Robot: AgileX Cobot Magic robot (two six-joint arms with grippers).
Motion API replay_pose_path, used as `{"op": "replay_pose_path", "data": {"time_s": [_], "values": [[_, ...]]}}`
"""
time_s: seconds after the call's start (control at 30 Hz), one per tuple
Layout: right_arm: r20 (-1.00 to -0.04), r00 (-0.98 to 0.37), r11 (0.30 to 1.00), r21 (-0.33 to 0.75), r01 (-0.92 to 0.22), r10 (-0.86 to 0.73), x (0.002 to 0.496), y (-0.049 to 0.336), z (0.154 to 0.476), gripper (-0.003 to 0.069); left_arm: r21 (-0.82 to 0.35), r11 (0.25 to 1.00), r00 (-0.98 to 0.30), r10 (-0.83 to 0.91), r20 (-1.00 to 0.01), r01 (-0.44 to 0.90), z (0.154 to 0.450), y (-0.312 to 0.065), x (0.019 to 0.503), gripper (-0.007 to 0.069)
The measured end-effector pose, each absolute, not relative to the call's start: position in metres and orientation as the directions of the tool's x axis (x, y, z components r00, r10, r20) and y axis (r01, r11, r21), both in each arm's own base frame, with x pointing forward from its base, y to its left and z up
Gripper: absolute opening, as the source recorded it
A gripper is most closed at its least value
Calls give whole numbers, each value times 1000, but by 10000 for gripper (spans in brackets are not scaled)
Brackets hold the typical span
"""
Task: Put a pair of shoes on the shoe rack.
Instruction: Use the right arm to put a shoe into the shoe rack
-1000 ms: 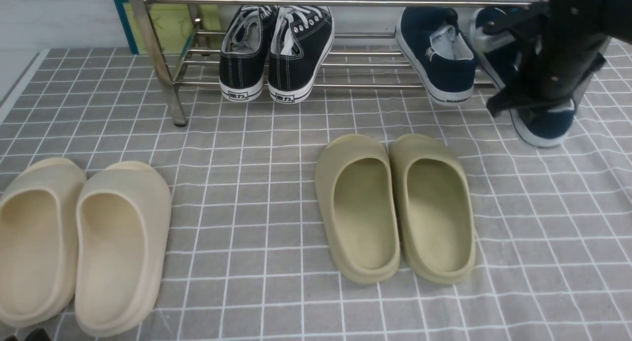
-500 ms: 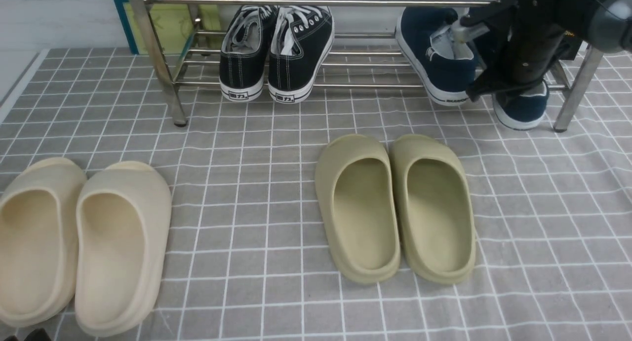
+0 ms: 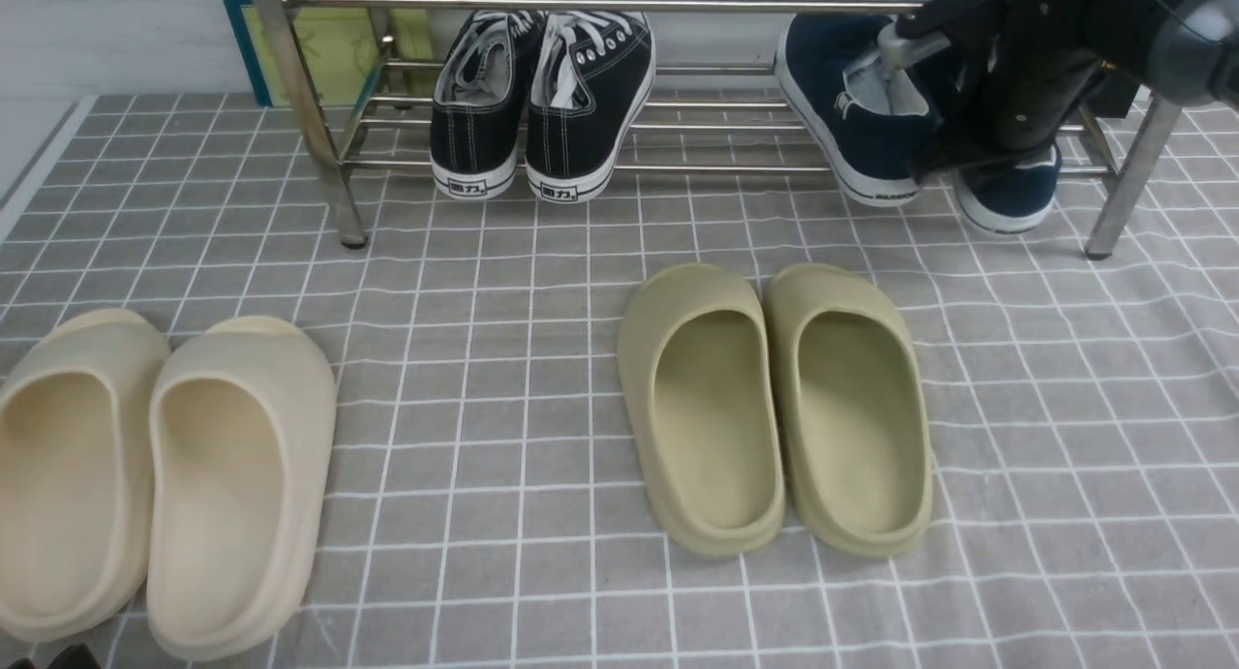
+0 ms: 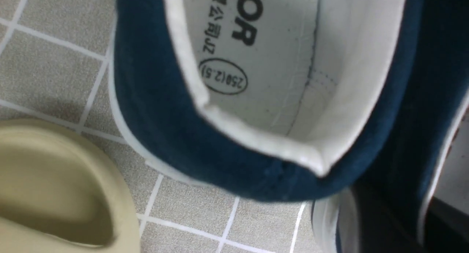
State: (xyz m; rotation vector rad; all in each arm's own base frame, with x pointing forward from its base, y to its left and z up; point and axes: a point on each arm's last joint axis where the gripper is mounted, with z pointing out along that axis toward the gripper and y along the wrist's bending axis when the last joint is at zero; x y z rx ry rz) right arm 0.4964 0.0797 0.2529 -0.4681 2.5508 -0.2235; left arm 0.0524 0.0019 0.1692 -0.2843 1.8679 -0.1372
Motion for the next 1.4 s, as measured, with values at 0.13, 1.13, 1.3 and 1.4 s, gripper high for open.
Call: {"op": "replay_pose_path", "data": {"time_s": [0.13, 1.13, 1.3, 1.4], "values": [[-483, -808, 939, -238, -250, -337, 488, 79, 273, 268, -236, 963, -288, -264, -921, -126, 169, 2, 52, 238], [-536, -802, 960, -222, -169, -265, 463, 63, 241, -6, -236, 963, -288, -264, -921, -126, 169, 2, 52, 238], [-581, -769, 961, -226, -162, -267, 468, 64, 242, -6, -236, 963, -288, -264, -921, -126, 169, 2, 52, 238], [-589, -764, 962, -221, -159, -261, 469, 64, 242, -6, -236, 963, -288, -264, -921, -126, 169, 2, 52, 238]]}}
